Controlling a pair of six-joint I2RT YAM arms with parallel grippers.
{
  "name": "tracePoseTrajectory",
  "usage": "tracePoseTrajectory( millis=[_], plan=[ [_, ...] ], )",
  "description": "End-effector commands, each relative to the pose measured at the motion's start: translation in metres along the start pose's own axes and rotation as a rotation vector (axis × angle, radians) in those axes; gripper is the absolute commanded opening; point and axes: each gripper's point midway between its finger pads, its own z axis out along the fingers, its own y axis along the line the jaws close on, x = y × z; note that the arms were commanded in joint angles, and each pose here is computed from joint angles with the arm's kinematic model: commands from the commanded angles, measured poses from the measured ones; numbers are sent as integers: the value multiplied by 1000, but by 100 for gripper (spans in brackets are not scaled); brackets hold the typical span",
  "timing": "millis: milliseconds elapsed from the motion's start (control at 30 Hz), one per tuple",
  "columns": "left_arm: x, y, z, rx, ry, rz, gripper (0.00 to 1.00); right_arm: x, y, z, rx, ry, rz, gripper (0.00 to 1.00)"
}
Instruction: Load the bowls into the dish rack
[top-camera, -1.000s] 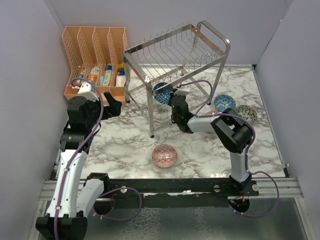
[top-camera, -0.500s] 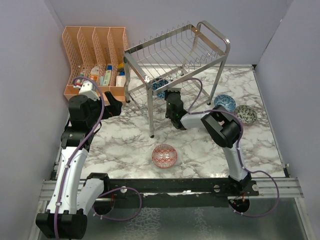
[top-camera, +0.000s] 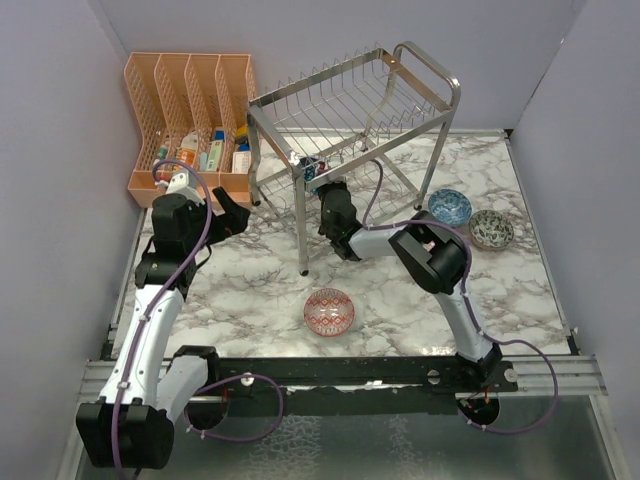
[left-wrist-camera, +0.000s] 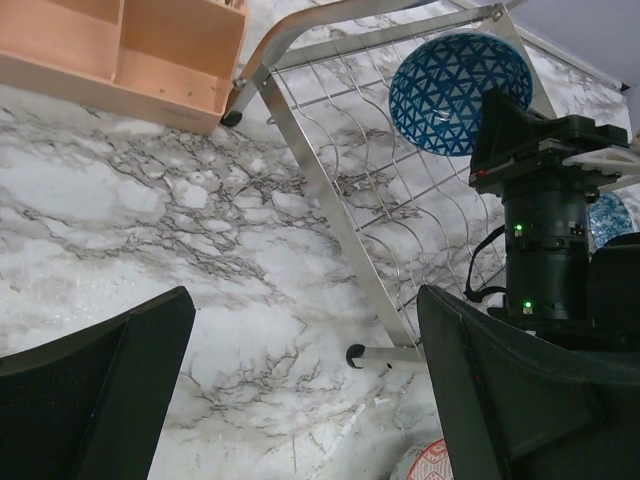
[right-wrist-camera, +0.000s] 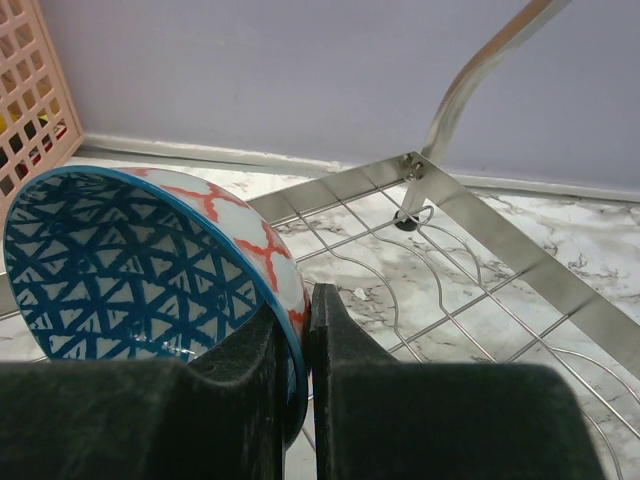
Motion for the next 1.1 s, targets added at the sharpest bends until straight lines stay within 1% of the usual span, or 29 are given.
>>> tracePoseTrajectory(
  millis=[0, 133, 333, 400, 633, 733, 900, 1067],
  plan=[
    [-6, -8, 12, 46, -54, -96, 95, -28, 6, 4, 12, -86, 48, 1],
    [-1, -9, 24, 72, -57, -163, 95, -27, 12, 4, -1, -85, 38, 1],
    [9, -3, 46, 74, -60, -256, 90, -19, 20, 6, -12, -71, 18, 1],
    [12, 2, 55, 51, -50, -267, 89, -17, 22, 7, -12, -69, 11, 1],
    [21, 3, 77, 42, -31, -311, 86, -10, 28, 9, -13, -68, -2, 1],
    [29, 4, 87, 40, -17, -325, 84, -4, 31, 9, -11, -62, -16, 1],
    [45, 3, 104, 54, 5, -350, 81, 1, 35, 9, -10, -62, -42, 1],
    [51, 2, 118, 66, 9, -358, 81, 1, 36, 7, 17, -81, -89, 1]
  ],
)
